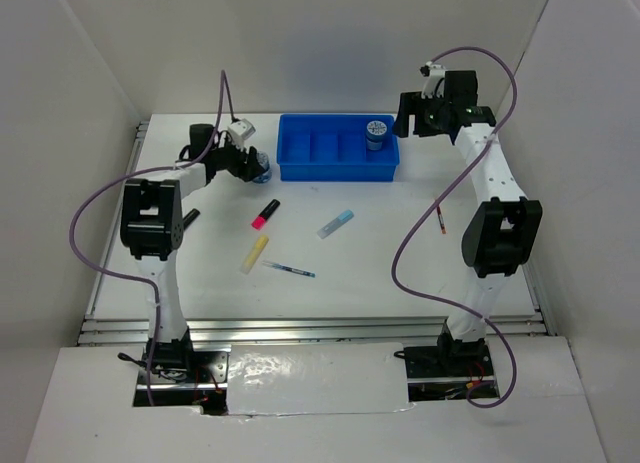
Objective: Sort the stationery into containers
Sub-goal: Pick up the stationery from the center of the board, then place the stationery in the storage box.
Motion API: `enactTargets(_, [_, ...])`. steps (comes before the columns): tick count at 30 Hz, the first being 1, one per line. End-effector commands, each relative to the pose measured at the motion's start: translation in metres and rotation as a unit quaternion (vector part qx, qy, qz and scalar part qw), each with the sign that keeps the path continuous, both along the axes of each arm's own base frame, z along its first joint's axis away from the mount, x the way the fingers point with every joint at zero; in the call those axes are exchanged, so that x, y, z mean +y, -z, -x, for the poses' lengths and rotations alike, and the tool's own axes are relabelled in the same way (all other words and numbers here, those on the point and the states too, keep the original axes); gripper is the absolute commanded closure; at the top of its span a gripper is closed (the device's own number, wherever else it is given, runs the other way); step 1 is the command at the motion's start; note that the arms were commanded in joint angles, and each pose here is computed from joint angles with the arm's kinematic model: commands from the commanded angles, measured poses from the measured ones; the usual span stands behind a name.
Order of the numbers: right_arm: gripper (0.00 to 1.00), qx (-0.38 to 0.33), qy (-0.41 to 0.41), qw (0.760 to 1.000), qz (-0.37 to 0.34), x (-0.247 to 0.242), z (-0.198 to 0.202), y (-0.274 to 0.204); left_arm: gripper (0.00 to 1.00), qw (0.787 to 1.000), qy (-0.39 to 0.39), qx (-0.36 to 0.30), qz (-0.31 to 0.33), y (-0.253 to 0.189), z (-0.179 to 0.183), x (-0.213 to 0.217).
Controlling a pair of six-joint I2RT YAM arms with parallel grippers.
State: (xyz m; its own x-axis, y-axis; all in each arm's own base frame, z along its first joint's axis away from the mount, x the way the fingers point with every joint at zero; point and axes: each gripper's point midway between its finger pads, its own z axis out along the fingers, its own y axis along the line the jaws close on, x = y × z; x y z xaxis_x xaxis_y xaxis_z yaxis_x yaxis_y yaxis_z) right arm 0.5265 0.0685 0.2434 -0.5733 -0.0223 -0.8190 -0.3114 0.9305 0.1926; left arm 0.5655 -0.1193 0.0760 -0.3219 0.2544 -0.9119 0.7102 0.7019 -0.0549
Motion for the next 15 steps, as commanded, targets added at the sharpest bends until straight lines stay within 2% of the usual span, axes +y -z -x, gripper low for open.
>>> enactTargets(1, [0.17, -0.033, -0.005, 0.999, -0.009, 0.001, 0.012, -0.031, 0.74, 0.997, -0.033, -0.074, 0.011, -0.079, -0.006, 0.033])
enactTargets(4, [0.17, -0.034, -0.006, 0.999, -0.012, 0.002, 0.017, -0.032, 0.8, 0.993, -0.073, -0.087, 0.017, -0.111, -0.003, 0.056])
enactTargets(7, [0.18, -0.035, -0.008, 0.999, -0.015, 0.003, 0.019, -0.032, 0.83, 0.99, -0.072, -0.118, 0.026, -0.153, 0.001, 0.053])
enactTargets(8, [0.18, -0.034, 0.009, 0.999, -0.017, -0.012, 0.018, -0.031, 0.83, 0.99, -0.072, -0.12, 0.036, -0.162, 0.001, 0.048])
enactTargets(12, [0.18, -0.032, 0.019, 0.999, -0.024, -0.019, 0.023, -0.029, 0.87, 0.985, -0.043, -0.154, 0.063, -0.208, 0.002, 0.016])
enactTargets(15, [0.18, -0.033, 0.031, 0.999, -0.03, -0.028, 0.027, -0.028, 0.89, 0.98, -0.002, -0.185, 0.08, -0.227, 0.007, -0.044])
